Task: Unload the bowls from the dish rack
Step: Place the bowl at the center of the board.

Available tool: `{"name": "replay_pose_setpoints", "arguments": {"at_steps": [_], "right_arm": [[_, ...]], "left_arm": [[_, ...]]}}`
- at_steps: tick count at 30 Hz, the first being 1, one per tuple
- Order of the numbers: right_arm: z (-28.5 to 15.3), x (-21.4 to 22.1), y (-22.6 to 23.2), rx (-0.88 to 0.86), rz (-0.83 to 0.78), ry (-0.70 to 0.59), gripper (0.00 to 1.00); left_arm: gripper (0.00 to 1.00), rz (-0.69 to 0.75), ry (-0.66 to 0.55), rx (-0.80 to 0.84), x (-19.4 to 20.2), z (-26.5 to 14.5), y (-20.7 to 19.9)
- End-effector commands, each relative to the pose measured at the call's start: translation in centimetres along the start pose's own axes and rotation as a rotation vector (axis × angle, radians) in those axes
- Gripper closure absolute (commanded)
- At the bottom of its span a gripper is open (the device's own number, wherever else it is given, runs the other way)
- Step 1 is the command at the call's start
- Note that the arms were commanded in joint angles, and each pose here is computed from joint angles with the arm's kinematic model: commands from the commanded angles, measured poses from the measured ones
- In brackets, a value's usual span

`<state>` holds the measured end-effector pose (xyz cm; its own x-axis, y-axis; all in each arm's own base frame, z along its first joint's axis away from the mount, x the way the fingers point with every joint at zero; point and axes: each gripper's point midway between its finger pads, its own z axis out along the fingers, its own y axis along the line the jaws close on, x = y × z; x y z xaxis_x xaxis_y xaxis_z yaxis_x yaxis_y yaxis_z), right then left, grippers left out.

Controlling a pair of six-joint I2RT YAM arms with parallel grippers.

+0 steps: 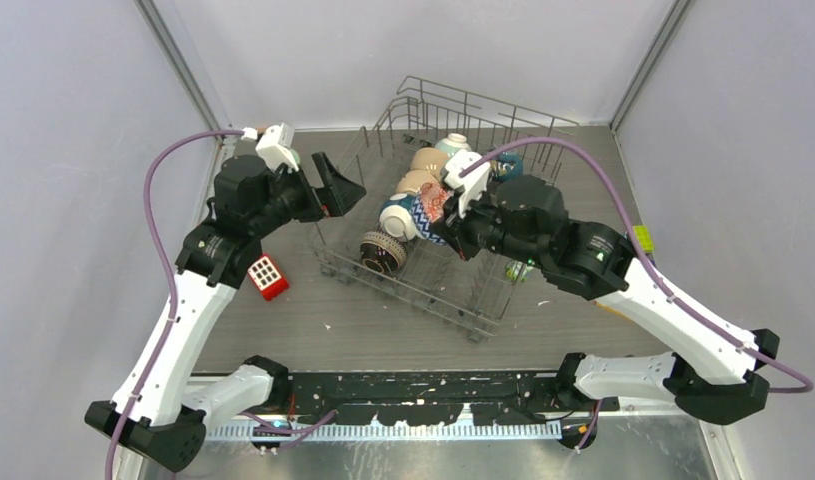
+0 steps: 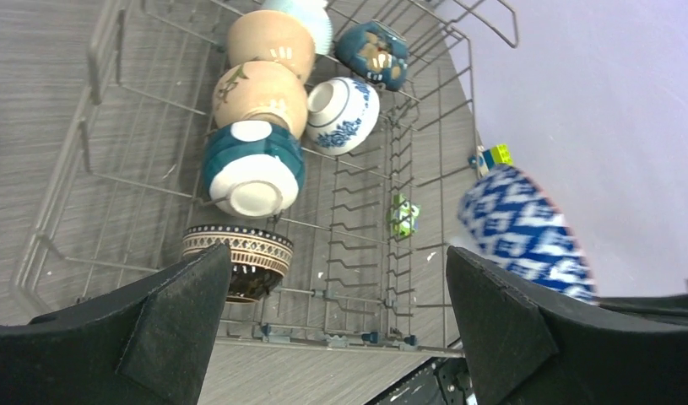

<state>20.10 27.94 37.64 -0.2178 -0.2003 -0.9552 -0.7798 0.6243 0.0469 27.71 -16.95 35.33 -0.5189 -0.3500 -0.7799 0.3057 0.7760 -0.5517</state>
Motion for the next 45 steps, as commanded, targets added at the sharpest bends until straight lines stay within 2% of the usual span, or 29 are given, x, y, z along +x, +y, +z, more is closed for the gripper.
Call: {"name": "replay_pose_setpoints", "arguments": {"at_steps": [1,5,12,24,27,35,42,45], "right_arm": [[-1.0,-0.8,-1.8,0.118,-0.216,0.012,0.99],[-0.2,0.0,-1.8,0.129,-0.263,0.036,0.99],[0.5,1.4,-1.2,0.157,-0.439,0.072,0.99],[-0.6,3.9,1.3,0.17,-0.796,0.177,0.99],[-1.1,4.6,1.8,0.155,-0.868,0.21,0.99],[-2.4,5.6,3.6,0.103,-1.002,0.246,0.99],[-2.7,5.9,3.9,0.094,-1.024,0.252,0.99],[-2.7,6.1,3.9,0.089,-1.025,0.252,0.99]], "left_arm": [[0.0,0.06,-0.037,0.17,-2.0,-1.1,-3.9],[0.0,0.032,0.03,0.262,-1.5,-0.8,-5.7],[0.0,-0.037,0.215,0.297,0.6,0.7,-6.4],[0.0,-0.022,0.278,0.363,1.8,0.6,-7.3],[0.0,0.022,0.298,0.356,2.4,0.6,-7.7],[0.0,0.272,0.382,0.269,4.8,0.9,-9.0],[0.06,0.478,0.461,0.072,6.2,1.8,-7.6],[0.1,0.525,0.49,0.031,6.8,1.9,-7.2]]}}
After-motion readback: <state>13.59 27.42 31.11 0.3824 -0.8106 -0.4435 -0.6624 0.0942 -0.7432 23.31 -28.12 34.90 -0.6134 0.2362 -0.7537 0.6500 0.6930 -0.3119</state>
